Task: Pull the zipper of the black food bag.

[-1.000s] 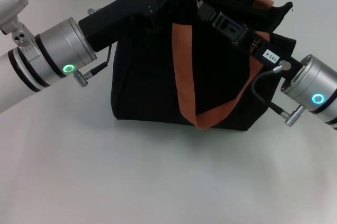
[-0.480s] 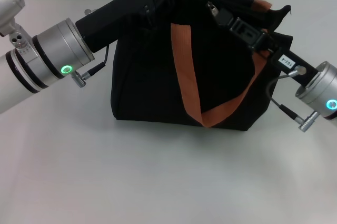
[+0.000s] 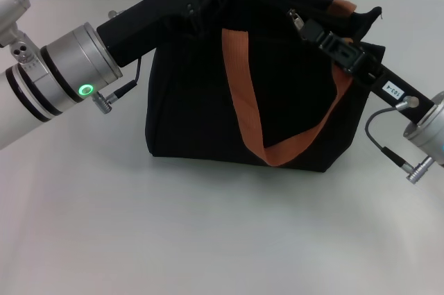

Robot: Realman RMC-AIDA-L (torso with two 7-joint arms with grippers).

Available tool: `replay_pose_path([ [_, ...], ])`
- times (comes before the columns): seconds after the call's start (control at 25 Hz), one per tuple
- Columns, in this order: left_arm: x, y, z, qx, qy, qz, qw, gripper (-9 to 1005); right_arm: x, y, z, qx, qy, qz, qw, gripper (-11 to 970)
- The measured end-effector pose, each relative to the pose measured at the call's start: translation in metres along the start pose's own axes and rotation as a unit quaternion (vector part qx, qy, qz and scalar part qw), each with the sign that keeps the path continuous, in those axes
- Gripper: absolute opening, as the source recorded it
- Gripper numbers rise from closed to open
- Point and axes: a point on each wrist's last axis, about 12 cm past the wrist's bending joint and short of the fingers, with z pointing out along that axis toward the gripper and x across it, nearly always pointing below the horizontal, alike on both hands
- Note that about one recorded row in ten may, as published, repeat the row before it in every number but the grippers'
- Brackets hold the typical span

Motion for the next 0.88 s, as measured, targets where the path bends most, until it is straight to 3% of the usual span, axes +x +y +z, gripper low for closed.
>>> replay_pose_path([
  [0.64, 0.0, 0.001, -0.002, -0.005, -0.002, 0.0, 1.0, 19, -0.004, -0.002, -0.021, 0.013, -0.019, 0.0, 1.0, -3],
  [0.88, 0.0, 0.001, -0.003, -0.006, -0.002, -0.001, 1.0, 19, -0.009, 0.006, -0.022, -0.018, -0.04, -0.044, 0.998, -1],
])
